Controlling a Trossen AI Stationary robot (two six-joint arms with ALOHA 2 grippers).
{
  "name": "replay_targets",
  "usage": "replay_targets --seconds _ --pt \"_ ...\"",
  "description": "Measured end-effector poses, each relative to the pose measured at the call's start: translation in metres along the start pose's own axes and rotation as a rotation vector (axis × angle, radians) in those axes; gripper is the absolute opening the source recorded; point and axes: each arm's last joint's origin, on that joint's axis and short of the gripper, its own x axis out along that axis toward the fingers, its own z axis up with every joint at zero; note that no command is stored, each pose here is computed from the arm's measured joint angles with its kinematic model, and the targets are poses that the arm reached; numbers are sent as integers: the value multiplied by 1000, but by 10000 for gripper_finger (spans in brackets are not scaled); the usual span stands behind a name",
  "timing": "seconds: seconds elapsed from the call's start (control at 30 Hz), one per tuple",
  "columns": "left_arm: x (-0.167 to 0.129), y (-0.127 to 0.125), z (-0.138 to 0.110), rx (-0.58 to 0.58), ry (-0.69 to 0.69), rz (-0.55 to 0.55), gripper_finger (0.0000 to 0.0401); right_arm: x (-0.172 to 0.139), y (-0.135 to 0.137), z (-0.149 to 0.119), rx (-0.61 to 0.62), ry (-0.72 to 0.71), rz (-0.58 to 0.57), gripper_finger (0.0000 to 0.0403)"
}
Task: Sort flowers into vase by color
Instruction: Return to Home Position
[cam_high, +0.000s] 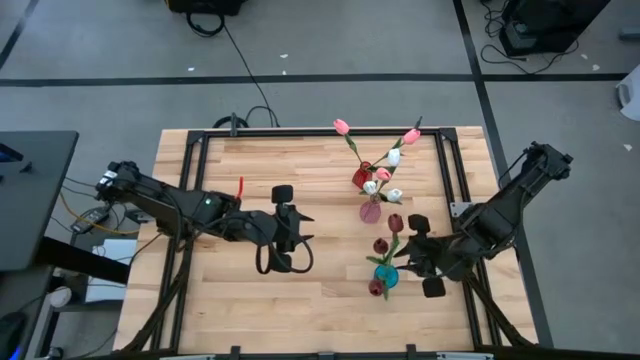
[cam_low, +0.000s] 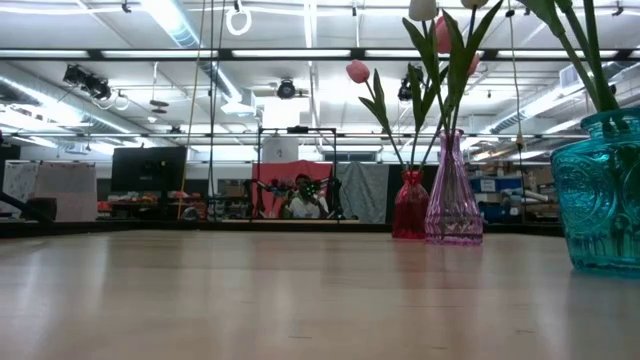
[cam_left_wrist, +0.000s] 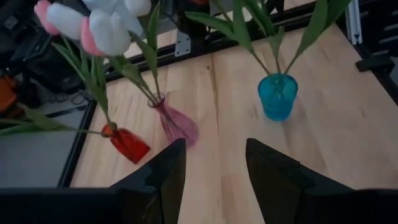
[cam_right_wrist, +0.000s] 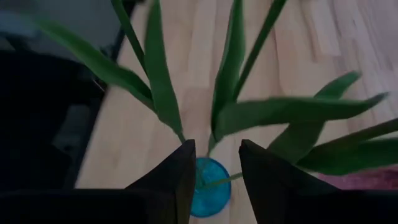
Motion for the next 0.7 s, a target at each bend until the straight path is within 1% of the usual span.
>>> replay_targets --seconds 0.13,0.27,0.37,0.47,0.57,0.7 --pt "6 -3 3 22 -28 -7 171 -15 -2 3 18 -69 47 137" --pt "5 -5 9 47 -87 -58 171 -35 -10 2 34 -133 70 137" --pt "-9 -1 16 95 -123 -36 171 -50 -15 1 -7 -206 79 137" --pt "-29 9 20 78 -182 -26 171 -60 -19 -1 -49 -339 87 137" --pt "-36 12 10 57 -185 -36 171 -64 -26 -8 -56 -429 114 137" --pt "-26 4 -19 36 -128 -52 171 -59 -36 -29 -54 -490 133 137"
